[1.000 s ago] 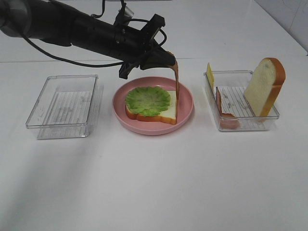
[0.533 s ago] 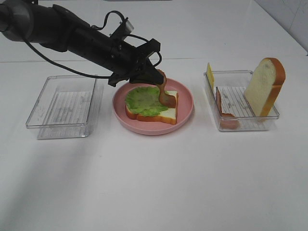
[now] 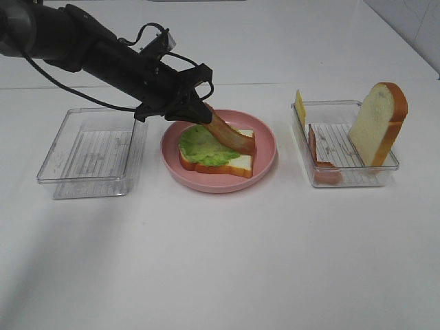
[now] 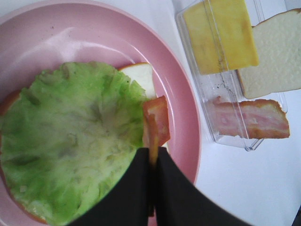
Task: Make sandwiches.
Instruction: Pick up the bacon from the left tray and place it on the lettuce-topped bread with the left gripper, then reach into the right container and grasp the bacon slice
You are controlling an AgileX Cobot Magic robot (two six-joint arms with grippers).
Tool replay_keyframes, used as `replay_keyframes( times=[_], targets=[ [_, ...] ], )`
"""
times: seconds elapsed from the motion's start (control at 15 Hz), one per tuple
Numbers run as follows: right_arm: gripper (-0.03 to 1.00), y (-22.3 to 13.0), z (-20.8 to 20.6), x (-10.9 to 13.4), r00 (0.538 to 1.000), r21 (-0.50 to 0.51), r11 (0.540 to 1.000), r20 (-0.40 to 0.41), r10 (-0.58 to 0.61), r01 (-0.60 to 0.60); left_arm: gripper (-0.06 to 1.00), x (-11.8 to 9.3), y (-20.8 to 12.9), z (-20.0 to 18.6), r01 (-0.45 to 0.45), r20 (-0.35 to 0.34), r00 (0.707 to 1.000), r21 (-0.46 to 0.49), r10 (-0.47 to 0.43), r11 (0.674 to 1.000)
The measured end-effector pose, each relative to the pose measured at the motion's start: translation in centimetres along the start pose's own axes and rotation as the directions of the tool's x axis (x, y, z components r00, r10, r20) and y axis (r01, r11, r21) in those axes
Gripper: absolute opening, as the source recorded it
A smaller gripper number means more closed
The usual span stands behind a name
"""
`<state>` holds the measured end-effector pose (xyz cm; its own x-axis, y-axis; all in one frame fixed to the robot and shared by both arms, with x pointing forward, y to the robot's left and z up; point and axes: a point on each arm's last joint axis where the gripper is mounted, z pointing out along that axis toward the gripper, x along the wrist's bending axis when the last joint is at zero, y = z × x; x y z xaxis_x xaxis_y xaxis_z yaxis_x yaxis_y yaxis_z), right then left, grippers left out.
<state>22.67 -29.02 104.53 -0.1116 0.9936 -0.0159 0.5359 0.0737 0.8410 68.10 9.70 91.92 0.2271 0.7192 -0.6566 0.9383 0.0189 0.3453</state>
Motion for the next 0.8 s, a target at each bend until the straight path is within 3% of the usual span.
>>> replay_keyframes(
  times=[0.2, 0.4, 0.53, 0.73, 0.8],
  targets=[
    [0.77, 0.0, 0.0, 0.0, 1.0, 0.0, 1.0, 0.0, 0.0, 0.0, 0.18, 0.2, -0.1, 0.0, -0.013, -0.018, 1.0, 0.006, 0.013, 1.0],
    [0.77, 0.0, 0.0, 0.0, 1.0, 0.0, 1.0, 0.0, 0.0, 0.0, 0.45, 0.4, 0.0, -0.2, -0.037, -0.063, 0.997, 0.013, 0.037, 0.999],
    [0.77, 0.0, 0.0, 0.0, 1.0, 0.0, 1.0, 0.0, 0.0, 0.0, 0.64, 0.4, 0.1, -1.1, -0.081, -0.131, 0.988, 0.026, 0.084, 0.996],
    [0.77, 0.0, 0.0, 0.0, 1.0, 0.0, 1.0, 0.0, 0.0, 0.0, 0.72, -0.7, 0.7, -3.7, -0.148, -0.235, 0.96, 0.022, 0.149, 0.989],
    [0.77, 0.0, 0.0, 0.0, 1.0, 0.0, 1.0, 0.0, 0.0, 0.0, 0.72, -0.7, 0.7, -3.7, -0.148, -0.235, 0.96, 0.022, 0.149, 0.989]
  ],
)
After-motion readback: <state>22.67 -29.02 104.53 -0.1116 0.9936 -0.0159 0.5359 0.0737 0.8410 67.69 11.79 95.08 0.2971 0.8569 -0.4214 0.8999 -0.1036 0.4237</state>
